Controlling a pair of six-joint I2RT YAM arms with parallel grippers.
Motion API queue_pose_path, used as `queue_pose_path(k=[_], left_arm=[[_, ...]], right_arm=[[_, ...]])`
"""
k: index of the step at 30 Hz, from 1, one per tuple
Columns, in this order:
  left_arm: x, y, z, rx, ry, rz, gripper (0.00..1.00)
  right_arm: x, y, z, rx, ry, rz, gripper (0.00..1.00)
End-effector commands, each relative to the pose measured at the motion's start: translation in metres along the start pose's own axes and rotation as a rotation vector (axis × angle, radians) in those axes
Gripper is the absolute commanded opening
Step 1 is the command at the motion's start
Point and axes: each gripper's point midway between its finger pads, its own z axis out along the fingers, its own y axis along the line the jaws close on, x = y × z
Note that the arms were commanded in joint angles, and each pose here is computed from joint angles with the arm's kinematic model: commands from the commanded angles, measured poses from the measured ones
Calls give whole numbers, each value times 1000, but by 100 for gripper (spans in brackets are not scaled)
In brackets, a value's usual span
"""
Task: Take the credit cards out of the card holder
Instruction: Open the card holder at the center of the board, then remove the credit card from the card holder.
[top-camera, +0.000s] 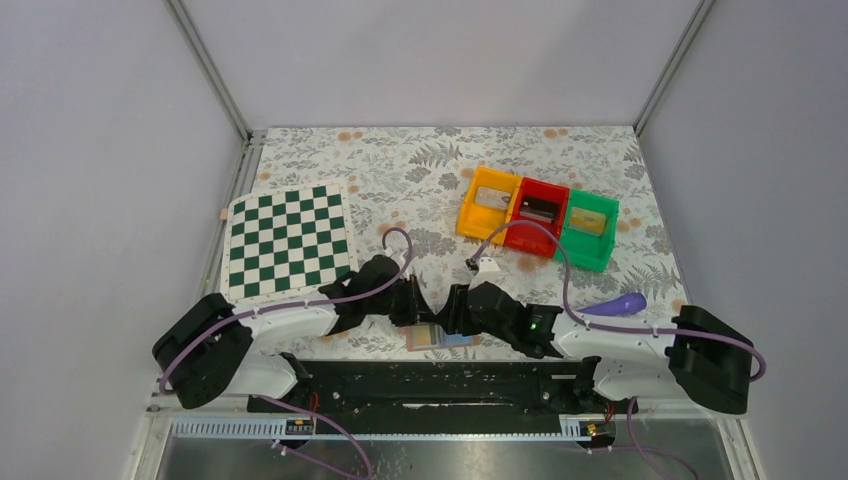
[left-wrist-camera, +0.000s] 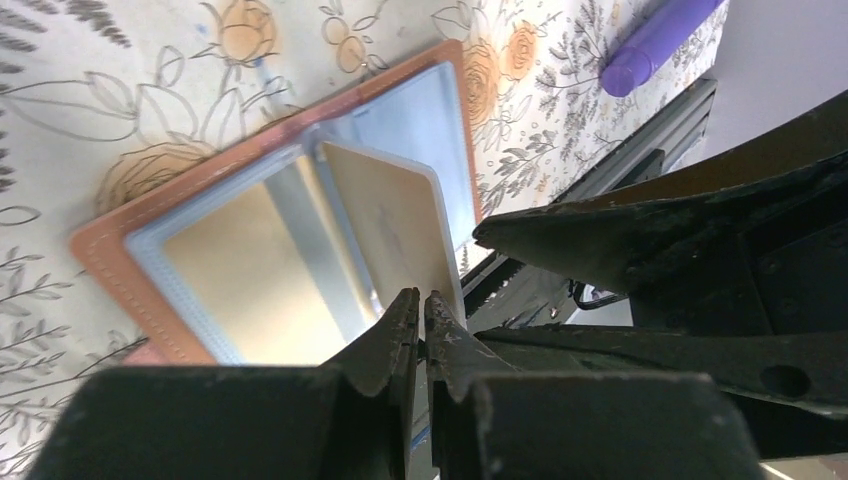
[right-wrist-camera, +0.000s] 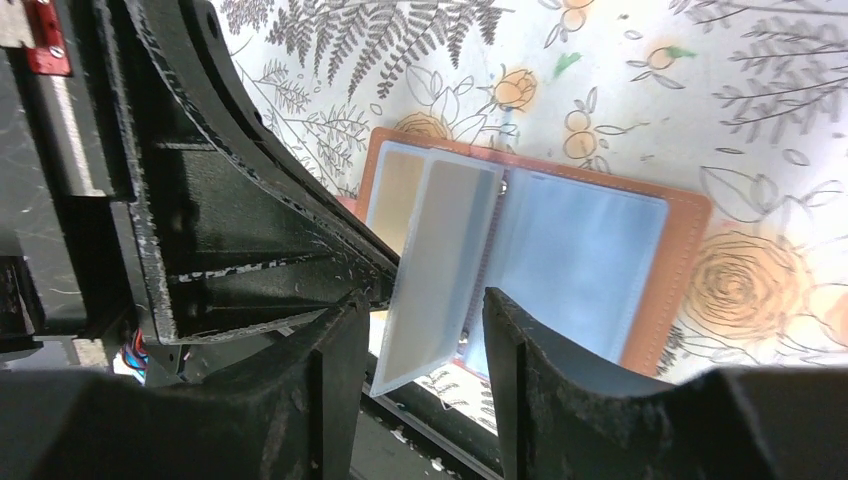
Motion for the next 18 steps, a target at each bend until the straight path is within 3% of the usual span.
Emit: queue_pose_path(k=[1, 11, 18], left_arm=[[-12, -37, 4, 108, -16, 46, 7], [-10, -34, 12, 86, 0, 43, 6], [-15, -13, 9, -11, -63, 14, 6]], right_arm=[[-29, -5, -16, 63, -93, -27, 52], [-36, -1, -31, 35, -102, -54, 47], [-26, -11, -19, 48, -47, -74, 39]])
